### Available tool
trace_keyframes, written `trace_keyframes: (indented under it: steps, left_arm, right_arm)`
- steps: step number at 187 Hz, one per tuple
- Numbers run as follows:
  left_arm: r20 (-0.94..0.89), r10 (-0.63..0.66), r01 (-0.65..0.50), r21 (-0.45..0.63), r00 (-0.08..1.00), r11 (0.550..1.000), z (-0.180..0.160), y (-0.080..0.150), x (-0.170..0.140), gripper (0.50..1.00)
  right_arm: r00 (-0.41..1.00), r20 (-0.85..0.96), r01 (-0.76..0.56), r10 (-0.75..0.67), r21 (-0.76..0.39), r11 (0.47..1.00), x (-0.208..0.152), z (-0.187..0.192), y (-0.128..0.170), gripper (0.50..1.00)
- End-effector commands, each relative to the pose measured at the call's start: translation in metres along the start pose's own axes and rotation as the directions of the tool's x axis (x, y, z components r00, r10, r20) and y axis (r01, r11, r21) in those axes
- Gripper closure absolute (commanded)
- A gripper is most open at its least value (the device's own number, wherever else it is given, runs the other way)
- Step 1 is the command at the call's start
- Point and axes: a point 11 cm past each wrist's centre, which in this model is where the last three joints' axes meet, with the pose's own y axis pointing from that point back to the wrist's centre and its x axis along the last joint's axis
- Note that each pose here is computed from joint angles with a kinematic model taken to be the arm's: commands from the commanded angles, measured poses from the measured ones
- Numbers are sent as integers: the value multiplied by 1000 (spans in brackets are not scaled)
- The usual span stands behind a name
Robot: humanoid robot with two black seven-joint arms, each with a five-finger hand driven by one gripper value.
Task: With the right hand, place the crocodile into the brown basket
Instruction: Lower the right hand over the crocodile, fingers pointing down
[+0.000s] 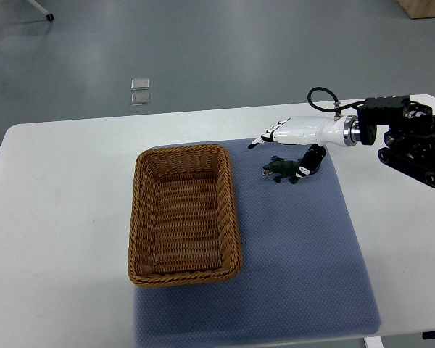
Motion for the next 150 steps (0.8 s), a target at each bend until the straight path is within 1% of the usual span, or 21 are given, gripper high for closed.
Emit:
trace_keyframes:
  steps: [1,45,73,90,125,150]
  left_arm:
    - [0,0,0,0,1000,1000,0,0,0,500]
    - [0,-2,2,0,1000,1000,0,0,-1,500]
    - [0,0,0,0,1000,1000,0,0,0,500]
    - [0,0,0,0,1000,1000,0,0,0,500]
    - [0,0,0,0,1000,1000,0,0,0,500]
    - [0,0,0,0,1000,1000,0,0,0,500]
  right_arm:
    - [998,-56,16,-17,-17,1000,-4,5,2,574]
    - [993,-96,60,-69,-98,993,-13,28,12,574]
    - [992,-95,66,-77,-113,991,-16,29,7,574]
    - [992,-97,69,-79,-106,992,-17,25,-3,574]
    - [991,-102,73,-83,-102,992,-17,22,-9,576]
    - [985,-132,94,-112,-132,987,-23,28,-11,576]
